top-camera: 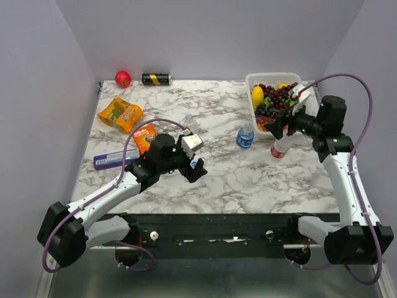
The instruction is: Screw on the bottle caps
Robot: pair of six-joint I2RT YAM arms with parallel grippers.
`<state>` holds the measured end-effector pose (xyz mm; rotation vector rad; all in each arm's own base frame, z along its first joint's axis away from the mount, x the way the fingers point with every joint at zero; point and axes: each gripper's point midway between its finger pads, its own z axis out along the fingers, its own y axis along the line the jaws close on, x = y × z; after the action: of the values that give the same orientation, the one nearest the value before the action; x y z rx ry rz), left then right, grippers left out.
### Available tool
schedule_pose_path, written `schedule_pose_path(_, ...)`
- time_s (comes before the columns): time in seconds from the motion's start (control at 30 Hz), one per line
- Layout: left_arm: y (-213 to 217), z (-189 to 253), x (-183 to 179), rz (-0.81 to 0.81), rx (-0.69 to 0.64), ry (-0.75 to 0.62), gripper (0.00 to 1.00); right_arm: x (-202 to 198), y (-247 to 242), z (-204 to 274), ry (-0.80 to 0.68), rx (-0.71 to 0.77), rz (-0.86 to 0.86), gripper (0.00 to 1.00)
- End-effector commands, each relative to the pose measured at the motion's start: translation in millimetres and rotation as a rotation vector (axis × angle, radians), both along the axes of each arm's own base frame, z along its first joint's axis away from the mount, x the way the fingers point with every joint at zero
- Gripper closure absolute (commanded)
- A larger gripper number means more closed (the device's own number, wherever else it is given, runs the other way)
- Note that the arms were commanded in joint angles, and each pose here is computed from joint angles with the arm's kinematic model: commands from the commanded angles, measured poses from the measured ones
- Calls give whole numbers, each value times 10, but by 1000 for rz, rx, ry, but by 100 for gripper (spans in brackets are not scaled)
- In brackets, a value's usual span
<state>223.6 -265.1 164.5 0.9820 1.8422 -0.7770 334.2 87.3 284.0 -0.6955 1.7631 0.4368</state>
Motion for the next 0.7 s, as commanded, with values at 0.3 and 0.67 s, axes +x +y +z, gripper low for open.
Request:
schedule_pose_path(0.3, 142, 73, 41, 24, -18, -36, 1, 60, 777, -414, 73, -40, 213, 17)
schedule_pose_path(0.67, 229, 91, 92, 60, -32, -44, 1, 320, 757, -674, 99, -84, 116, 35)
